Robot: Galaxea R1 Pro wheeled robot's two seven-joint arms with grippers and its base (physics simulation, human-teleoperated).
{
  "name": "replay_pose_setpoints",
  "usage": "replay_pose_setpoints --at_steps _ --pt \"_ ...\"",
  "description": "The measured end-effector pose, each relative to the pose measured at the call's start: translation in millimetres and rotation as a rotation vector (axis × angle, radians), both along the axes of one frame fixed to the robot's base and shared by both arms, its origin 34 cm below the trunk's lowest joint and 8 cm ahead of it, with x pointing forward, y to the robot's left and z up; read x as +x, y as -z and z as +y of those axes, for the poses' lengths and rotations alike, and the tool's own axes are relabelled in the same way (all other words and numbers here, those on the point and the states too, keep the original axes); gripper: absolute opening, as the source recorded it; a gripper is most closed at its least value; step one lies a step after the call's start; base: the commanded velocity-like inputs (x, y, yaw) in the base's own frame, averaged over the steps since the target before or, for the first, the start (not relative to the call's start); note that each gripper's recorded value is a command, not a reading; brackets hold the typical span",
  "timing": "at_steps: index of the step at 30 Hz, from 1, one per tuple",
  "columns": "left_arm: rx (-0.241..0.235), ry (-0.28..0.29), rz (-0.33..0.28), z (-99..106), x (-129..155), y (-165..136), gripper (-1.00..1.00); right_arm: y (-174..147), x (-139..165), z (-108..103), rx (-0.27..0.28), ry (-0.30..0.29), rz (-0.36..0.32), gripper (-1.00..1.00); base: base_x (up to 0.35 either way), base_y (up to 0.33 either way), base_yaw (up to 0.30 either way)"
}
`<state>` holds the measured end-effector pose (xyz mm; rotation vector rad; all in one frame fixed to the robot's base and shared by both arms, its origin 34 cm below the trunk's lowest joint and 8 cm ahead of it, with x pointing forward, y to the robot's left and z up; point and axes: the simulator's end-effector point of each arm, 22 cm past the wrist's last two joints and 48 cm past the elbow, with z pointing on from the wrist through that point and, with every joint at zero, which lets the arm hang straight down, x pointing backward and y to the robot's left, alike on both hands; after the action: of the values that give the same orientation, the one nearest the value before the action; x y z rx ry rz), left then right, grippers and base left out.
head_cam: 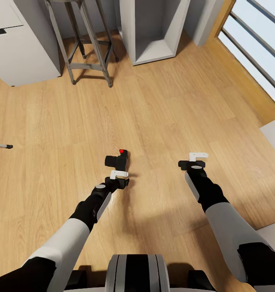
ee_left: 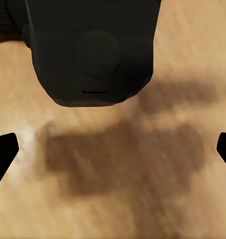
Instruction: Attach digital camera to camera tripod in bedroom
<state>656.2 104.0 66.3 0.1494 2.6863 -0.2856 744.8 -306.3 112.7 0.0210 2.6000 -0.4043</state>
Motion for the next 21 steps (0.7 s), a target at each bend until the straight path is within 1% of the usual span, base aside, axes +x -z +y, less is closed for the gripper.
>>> replay_pose_setpoints --at_steps 4,6,7,8,10,11,13,21 --pt "-0.001 -0.001 -0.006 0 1 -1 1.00 0 0 0 0.000 0.000 0.000 1.00 0.000 0.000 0.000" --pt "-0.003 -0.004 -0.025 0 5 -3 1.00 0 0 0 0.000 0.000 0.000 1.00 0.000 0.000 0.000" --pt "-0.008 -0.009 -0.060 -1 12 -6 1.00 0 0 0 0.000 0.000 0.000 1.00 0.000 0.000 0.000" --pt "-0.010 -0.011 -0.072 -1 14 -8 1.00 0 0 0 0.000 0.000 0.000 1.00 0.000 0.000 0.000" --pt "-0.016 -0.019 -0.119 -1 22 -12 1.00 0 0 0 0.000 0.000 0.000 1.00 0.000 0.000 0.000" --pt "-0.020 -0.025 -0.152 -1 23 -11 1.00 0 0 0 0.000 0.000 0.000 1.00 0.000 0.000 0.000" --pt "-0.022 -0.027 -0.164 -1 22 -10 1.00 0 0 0 0.000 0.000 0.000 1.00 0.000 0.000 0.000" --pt "-0.022 -0.029 -0.167 0 19 -8 1.00 0 0 0 0.000 0.000 0.001 1.00 0.000 0.000 0.000"
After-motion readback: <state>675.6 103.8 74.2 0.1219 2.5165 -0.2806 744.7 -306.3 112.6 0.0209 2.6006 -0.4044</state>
